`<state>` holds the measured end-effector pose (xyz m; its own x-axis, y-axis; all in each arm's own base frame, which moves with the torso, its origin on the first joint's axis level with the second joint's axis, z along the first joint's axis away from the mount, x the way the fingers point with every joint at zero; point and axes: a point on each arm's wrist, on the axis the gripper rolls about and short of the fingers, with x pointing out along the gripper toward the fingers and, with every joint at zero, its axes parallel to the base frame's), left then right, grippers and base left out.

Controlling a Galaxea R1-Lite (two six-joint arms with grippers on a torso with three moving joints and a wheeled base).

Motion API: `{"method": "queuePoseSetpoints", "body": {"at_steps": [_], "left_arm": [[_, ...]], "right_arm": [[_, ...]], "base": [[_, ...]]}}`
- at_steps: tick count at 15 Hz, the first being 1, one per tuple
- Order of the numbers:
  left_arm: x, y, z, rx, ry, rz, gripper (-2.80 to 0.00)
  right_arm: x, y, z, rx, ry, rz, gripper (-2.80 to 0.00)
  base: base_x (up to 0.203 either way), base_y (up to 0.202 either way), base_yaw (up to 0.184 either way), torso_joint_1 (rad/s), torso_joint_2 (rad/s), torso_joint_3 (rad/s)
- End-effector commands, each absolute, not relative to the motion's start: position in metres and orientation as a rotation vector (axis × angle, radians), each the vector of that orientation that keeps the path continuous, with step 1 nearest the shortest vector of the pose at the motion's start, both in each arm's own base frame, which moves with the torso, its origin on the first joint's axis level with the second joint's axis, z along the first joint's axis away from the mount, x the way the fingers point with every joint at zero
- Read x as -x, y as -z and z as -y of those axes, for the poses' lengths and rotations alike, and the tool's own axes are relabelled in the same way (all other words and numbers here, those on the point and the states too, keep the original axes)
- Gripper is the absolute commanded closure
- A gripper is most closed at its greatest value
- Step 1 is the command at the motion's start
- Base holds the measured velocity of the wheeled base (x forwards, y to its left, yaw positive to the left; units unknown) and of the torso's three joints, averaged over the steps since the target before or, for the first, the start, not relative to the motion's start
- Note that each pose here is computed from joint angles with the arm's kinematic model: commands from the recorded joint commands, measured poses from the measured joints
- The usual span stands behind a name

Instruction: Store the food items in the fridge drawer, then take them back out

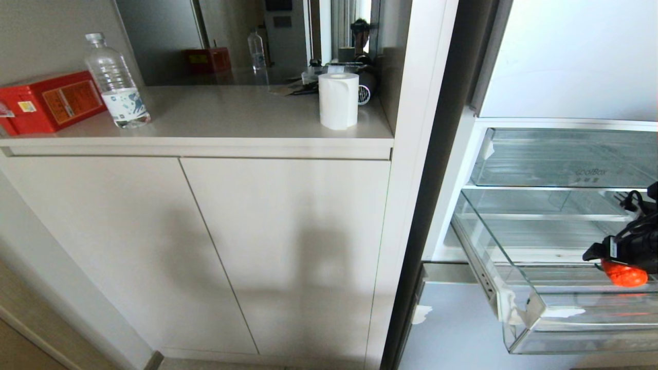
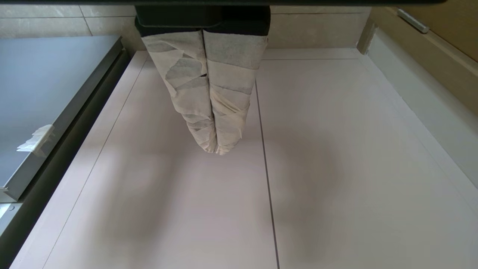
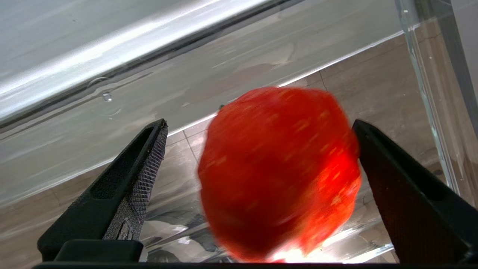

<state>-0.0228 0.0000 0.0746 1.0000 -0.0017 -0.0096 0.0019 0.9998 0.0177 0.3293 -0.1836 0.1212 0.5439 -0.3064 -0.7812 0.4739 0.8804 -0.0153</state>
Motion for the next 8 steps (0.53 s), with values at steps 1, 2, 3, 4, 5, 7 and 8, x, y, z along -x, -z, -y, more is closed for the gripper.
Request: {"method": "queuePoseSetpoints", "body": {"at_steps": [1,2,3,4,5,7,8], "left_arm": [[0.0229,-0.0745,0.0,-0.018,0.002,-0.008,0.0],[0.0229,-0.0745,0.0,-0.018,0.002,-0.008,0.0],[0.0229,-0.0745,0.0,-0.018,0.002,-0.008,0.0],[0.0229,-0.0745,0.0,-0.017,0.002,-0.008,0.0],[0.0229,-0.0745,0.0,-0.018,0.002,-0.008,0.0],[0.0229,-0.0745,0.0,-0.018,0.002,-0.008,0.0],[0.0229,-0.0745,0.0,-0.018,0.002,-0.008,0.0]], "right_arm": [[-0.3288,-0.1201,0.1843,-0.21,0.469,-0.886,-2.8],[-0.329,-0.1193,0.1844,-0.211,0.469,-0.887,-2.8],[-0.3293,-0.1192,0.1849,-0.213,0.471,-0.886,-2.8],[-0.3291,-0.1185,0.1852,-0.214,0.472,-0.888,-2.8],[-0.3284,-0.1178,0.1855,-0.215,0.473,-0.891,-2.8],[-0.3274,-0.1191,0.1849,-0.214,0.472,-0.89,0.0],[-0.3254,-0.1206,0.1837,-0.213,0.472,-0.889,0.0]], "base": [[0.0,0.0,0.0,0.0,0.0,0.0],[0.0,0.0,0.0,0.0,0.0,0.0],[0.0,0.0,0.0,0.0,0.0,0.0],[0.0,0.0,0.0,0.0,0.0,0.0],[0.0,0.0,0.0,0.0,0.0,0.0],[0.0,0.0,0.0,0.0,0.0,0.0],[0.0,0.0,0.0,0.0,0.0,0.0]]}}
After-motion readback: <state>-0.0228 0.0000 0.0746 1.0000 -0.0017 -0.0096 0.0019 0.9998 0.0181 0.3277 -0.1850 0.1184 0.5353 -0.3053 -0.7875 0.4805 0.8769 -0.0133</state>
